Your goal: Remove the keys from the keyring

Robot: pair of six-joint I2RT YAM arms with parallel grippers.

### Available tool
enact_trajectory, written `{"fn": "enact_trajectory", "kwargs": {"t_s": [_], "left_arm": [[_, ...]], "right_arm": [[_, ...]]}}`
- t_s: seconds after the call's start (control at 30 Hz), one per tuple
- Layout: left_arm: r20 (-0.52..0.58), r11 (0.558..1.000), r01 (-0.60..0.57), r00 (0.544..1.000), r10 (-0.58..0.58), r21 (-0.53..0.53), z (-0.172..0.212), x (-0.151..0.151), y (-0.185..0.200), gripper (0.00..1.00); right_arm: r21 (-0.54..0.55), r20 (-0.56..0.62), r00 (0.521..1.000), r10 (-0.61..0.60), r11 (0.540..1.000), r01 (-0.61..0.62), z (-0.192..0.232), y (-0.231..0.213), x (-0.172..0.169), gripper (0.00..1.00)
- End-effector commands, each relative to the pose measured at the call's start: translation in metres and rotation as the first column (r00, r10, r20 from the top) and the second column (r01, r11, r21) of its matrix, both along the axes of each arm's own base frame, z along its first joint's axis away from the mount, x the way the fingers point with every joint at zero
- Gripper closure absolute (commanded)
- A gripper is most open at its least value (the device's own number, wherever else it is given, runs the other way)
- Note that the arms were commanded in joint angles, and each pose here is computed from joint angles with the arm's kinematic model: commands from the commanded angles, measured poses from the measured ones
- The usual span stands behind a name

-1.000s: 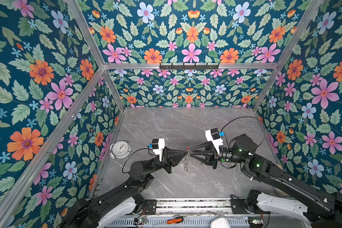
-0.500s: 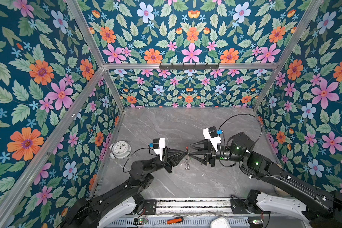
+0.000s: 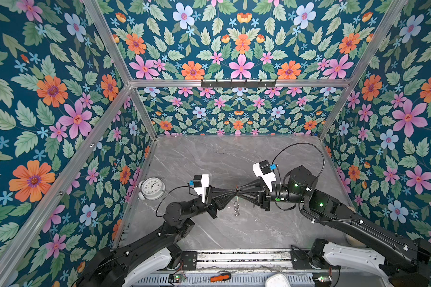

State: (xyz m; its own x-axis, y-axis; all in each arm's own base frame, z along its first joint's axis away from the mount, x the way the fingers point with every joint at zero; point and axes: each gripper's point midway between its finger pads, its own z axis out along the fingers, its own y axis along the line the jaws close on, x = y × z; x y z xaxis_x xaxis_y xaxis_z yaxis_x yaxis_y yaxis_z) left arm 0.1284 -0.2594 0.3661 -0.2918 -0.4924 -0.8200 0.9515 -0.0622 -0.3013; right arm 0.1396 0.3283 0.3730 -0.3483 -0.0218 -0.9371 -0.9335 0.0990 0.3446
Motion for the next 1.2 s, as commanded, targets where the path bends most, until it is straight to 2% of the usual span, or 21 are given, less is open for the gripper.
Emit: {"fn": "enact_trajectory", "kwargs": {"t_s": [0.0, 0.1, 0.33, 0.53, 0.87, 1.0, 1.17], "left_arm": [[0.029, 0.999, -0.004, 1.000, 0.005, -0.035, 0.008, -0.004, 0.005, 1.00], [0.029, 0.999, -0.002, 1.000, 0.003, -0.034, 0.008, -0.004, 0.005, 1.00], [0.025, 0.999, -0.007, 1.000, 0.007, -0.034, 0.007, -0.003, 0.005, 1.00], [0.025, 0.999, -0.008, 1.000, 0.009, -0.035, 0.007, -0.003, 0.005, 1.00], [0.004, 1.000, -0.007, 1.000, 0.007, -0.020, 0.005, 0.000, 0.003, 1.00], [-0.014, 1.000, -0.003, 1.000, 0.003, -0.003, 0.003, 0.002, 0.000, 0.82], [-0.025, 1.000, 0.011, 1.000, -0.010, 0.020, 0.002, 0.000, -0.002, 0.70]], "right_arm": [[0.017, 0.006, 1.000, 0.003, 1.000, -0.003, 0.004, -0.002, -0.001, 0.78], [0.020, 0.004, 1.000, 0.001, 1.000, -0.001, 0.004, -0.003, 0.000, 0.83], [0.019, -0.001, 1.000, 0.024, 1.000, -0.024, 0.003, -0.001, -0.002, 0.88], [0.016, -0.005, 0.999, 0.035, 0.999, -0.035, 0.001, 0.000, -0.004, 0.99], [-0.006, 0.006, 1.000, 0.011, 1.000, -0.011, -0.002, -0.003, -0.001, 1.00], [-0.034, 0.010, 1.000, -0.007, 0.999, 0.007, -0.002, -0.005, 0.000, 1.00], [-0.085, 0.008, 1.000, -0.014, 0.996, 0.015, -0.007, -0.010, -0.001, 1.00]]}}
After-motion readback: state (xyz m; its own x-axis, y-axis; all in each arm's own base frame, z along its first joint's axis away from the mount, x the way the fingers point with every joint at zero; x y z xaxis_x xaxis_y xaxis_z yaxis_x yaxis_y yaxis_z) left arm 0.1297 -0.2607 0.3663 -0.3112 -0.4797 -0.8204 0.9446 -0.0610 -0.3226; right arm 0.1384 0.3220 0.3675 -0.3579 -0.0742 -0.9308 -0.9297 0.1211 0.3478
